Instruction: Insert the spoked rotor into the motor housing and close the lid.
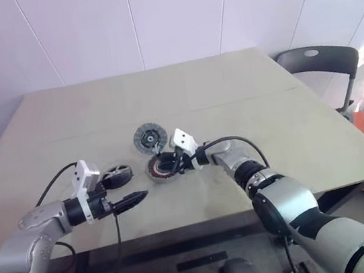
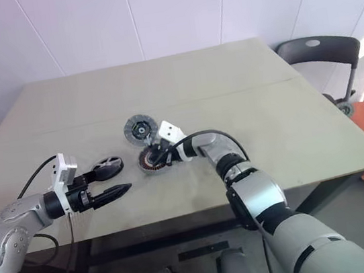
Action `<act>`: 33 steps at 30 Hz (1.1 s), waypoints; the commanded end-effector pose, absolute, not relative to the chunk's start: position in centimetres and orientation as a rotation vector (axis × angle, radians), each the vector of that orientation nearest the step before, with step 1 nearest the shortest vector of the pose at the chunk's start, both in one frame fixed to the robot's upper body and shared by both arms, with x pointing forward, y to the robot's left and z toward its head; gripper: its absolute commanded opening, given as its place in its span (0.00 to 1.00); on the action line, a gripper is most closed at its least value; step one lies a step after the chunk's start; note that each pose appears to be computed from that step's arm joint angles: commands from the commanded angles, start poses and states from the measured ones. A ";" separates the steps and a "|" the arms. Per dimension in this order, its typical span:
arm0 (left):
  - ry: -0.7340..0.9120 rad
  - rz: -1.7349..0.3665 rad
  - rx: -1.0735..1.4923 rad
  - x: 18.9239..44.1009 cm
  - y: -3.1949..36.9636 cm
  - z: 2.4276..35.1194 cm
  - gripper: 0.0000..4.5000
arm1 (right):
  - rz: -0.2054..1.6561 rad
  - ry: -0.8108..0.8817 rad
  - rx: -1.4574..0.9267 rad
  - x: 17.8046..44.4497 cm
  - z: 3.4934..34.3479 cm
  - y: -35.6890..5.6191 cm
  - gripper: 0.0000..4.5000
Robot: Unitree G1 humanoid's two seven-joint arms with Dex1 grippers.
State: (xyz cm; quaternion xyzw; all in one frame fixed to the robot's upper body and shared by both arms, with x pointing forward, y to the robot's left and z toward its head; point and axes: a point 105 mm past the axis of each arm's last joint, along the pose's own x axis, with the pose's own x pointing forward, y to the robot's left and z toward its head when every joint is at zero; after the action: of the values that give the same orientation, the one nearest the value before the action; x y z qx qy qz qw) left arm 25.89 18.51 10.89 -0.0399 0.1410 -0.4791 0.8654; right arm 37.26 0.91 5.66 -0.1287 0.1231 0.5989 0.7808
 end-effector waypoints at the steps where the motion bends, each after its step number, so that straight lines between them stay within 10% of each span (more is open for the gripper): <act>1: 0.249 -1.010 -0.071 26.2 18.6 12.2 1.00 | 1.306 0.242 -0.305 37.4 6.3 0.9 0.16; 25: 0.244 -0.998 -0.083 26.0 18.4 11.9 1.00 | 1.317 0.250 -0.304 37.1 5.8 1.0 0.16; 30: 0.243 -0.997 -0.084 26.0 18.5 11.9 1.00 | 1.299 0.254 -0.321 37.2 5.5 0.9 0.51; 33: 0.245 -0.997 -0.085 26.0 18.5 11.9 1.00 | 1.310 0.257 -0.325 37.1 5.4 0.9 0.51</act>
State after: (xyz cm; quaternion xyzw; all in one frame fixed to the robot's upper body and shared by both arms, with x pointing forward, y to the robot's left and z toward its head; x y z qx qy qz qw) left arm 25.85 18.55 10.61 -0.0478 0.1428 -0.4740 0.8675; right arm 37.12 0.89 5.49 -0.1411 0.1192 0.6017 0.7771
